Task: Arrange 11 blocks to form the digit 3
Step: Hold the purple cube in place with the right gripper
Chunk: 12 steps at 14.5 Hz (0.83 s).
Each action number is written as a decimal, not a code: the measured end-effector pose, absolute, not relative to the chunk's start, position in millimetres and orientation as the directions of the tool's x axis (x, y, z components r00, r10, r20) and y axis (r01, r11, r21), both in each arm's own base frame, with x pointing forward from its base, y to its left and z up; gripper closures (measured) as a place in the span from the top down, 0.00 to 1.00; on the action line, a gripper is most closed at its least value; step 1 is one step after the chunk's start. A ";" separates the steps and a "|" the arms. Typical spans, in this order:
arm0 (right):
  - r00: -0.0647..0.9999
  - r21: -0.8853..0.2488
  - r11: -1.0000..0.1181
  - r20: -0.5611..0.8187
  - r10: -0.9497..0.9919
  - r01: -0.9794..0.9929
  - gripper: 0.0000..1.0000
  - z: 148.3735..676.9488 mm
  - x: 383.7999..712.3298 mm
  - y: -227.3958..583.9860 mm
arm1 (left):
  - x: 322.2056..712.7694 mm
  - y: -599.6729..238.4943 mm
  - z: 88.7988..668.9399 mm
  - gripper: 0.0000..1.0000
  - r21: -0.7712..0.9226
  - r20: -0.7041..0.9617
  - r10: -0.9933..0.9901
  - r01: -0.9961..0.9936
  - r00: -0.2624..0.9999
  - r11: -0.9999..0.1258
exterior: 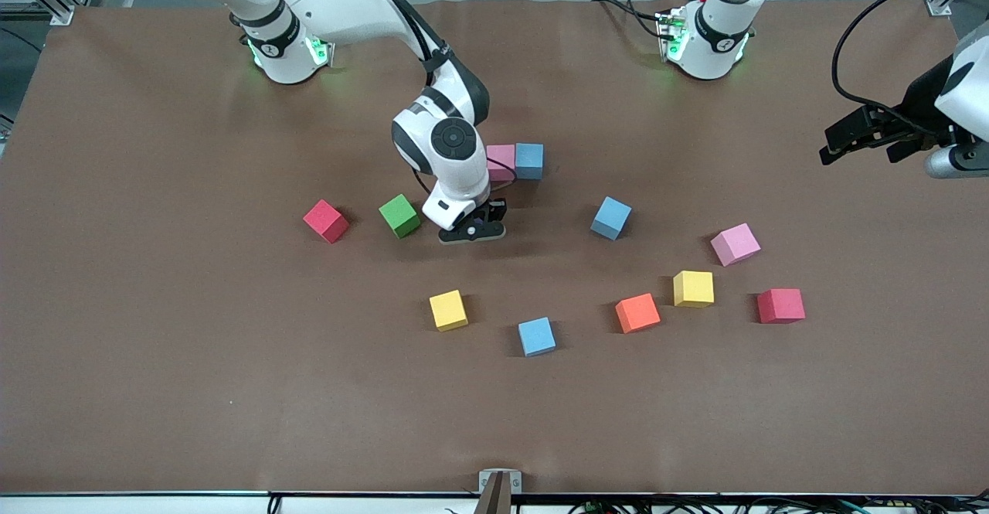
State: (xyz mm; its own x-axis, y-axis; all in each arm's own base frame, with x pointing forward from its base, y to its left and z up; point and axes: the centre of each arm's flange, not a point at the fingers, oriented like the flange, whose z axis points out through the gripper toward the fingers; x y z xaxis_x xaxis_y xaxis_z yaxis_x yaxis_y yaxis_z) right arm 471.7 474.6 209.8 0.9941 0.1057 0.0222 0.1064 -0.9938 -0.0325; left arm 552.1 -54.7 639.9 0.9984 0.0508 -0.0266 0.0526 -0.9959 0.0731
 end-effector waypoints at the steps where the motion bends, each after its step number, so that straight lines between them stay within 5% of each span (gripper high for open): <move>1: 0.994 -0.029 -0.994 0.018 0.107 0.107 0.53 209.8 470.2 475.3 | 552.1 -54.6 639.9 1.00 0.073 -0.027 0.051 0.053 0.998 -0.996; 12: 0.994 -0.021 -0.994 0.006 0.111 0.111 0.53 209.8 467.0 476.4 | 552.1 -54.6 639.9 1.00 0.073 -0.027 0.051 0.053 0.998 -0.996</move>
State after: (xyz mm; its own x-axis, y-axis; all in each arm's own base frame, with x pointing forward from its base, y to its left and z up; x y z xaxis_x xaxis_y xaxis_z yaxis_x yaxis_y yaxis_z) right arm 467.0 476.4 209.8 0.9938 0.1111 0.0064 0.1112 -0.9936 -0.0205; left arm 552.1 -54.6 639.9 0.9984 0.0508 -0.0266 0.0527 -0.9959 0.0731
